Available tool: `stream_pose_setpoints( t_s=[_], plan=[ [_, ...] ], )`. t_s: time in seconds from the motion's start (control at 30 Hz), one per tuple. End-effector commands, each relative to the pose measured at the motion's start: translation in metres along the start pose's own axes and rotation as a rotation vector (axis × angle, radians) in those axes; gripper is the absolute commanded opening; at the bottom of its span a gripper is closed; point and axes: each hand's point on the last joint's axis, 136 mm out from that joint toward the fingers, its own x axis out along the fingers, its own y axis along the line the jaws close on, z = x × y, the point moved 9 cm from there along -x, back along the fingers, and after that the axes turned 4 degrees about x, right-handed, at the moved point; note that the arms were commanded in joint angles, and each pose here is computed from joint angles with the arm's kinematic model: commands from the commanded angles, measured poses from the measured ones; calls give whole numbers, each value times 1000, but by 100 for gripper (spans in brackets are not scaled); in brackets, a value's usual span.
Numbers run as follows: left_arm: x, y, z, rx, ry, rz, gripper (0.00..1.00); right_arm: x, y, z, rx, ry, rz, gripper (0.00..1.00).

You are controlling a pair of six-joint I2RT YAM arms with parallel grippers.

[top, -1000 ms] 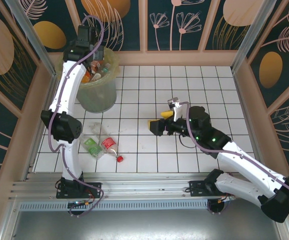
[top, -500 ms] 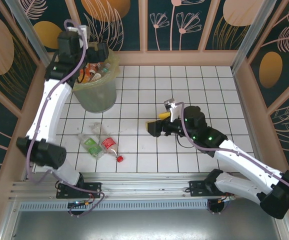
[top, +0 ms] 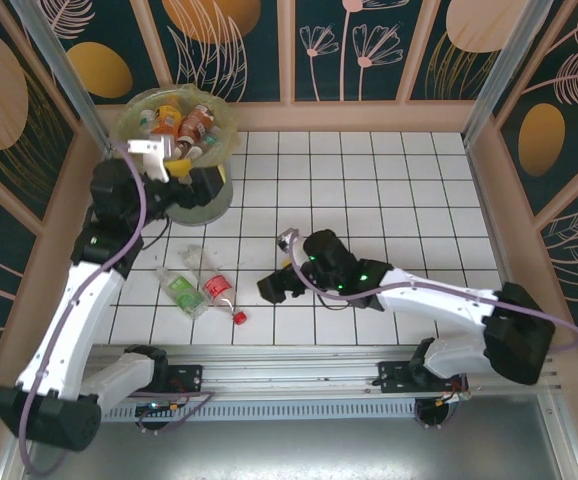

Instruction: Put the plastic bottles in the bin

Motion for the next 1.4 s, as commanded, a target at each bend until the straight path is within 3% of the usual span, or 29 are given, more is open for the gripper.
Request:
stream_pose_setpoints(
  t_s=[0.0,0.13,0.3,0.47,0.8,1.03,1.23,1.37],
  plan=[
    [-23,-10,-10,-13,-32,-29,98,22,11,10,10,-14,71,94],
    [-40,-5,-36,-40,0,39,98,54,10,5,11,58,39,93],
    [-51,10,-73,-112,71,154,99,88,8,-1,14,130,-4,86],
    [-60,19,-95,-145,84,233,98,110,18,-9,-17,199,29,81],
    [-90,24,-91,-140,-75,419,99,146,25,-19,-48,270,-28,81],
    [-110,24,-87,-155,-176,511,99,167,19,-23,-65,295,-147,81],
    [-111,25,-90,-175,-170,518,99,180,14,-23,-61,298,-216,80],
    [-104,26,-94,-191,-146,493,98,182,13,-22,-67,290,-228,72]
  ],
)
